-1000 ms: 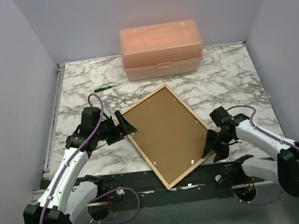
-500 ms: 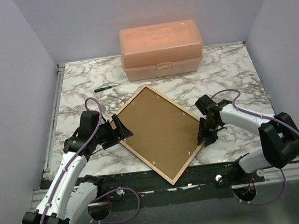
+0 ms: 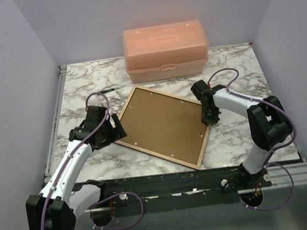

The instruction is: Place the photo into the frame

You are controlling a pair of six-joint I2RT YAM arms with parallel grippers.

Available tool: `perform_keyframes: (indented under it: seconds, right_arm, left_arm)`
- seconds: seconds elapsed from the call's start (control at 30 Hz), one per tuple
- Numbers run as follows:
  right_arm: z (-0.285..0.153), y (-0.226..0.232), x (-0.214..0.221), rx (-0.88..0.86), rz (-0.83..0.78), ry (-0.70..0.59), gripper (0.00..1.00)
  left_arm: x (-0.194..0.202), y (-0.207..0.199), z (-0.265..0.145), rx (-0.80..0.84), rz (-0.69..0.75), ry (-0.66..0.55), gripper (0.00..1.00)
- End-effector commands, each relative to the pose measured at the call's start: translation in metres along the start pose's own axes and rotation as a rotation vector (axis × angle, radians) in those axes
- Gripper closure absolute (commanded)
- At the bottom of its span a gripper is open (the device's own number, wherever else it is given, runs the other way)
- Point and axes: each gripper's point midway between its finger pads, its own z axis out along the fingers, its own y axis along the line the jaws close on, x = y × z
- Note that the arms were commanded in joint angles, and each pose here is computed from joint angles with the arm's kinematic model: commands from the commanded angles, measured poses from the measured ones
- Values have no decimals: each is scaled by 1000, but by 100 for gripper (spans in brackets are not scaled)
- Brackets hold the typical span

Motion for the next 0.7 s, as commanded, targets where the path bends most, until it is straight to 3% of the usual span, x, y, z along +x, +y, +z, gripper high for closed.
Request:
perform_keyframes:
  seconds: [0.0,0.1,0.27,0.5,0.67]
  right_arm:
    - [2,-1,-23,8,-7,-29,61]
    - [-16,18,-27,-137,22,-39,36]
    - [-46,29,-17,-342,79,-39,18]
    - [-45,38,45,-537,114,117,15]
    - [-31,50,80,-631,146,239,15]
  left_arm:
    - [-35,19,9,-162,28,-88,15]
    - [-49,23,19,-213,32,-81,15]
    - [-70,31,50,-284,45,-43,15]
    - [-71,44,95,-274,20,104,16]
    - [-72,29,104,-184,24,153,21]
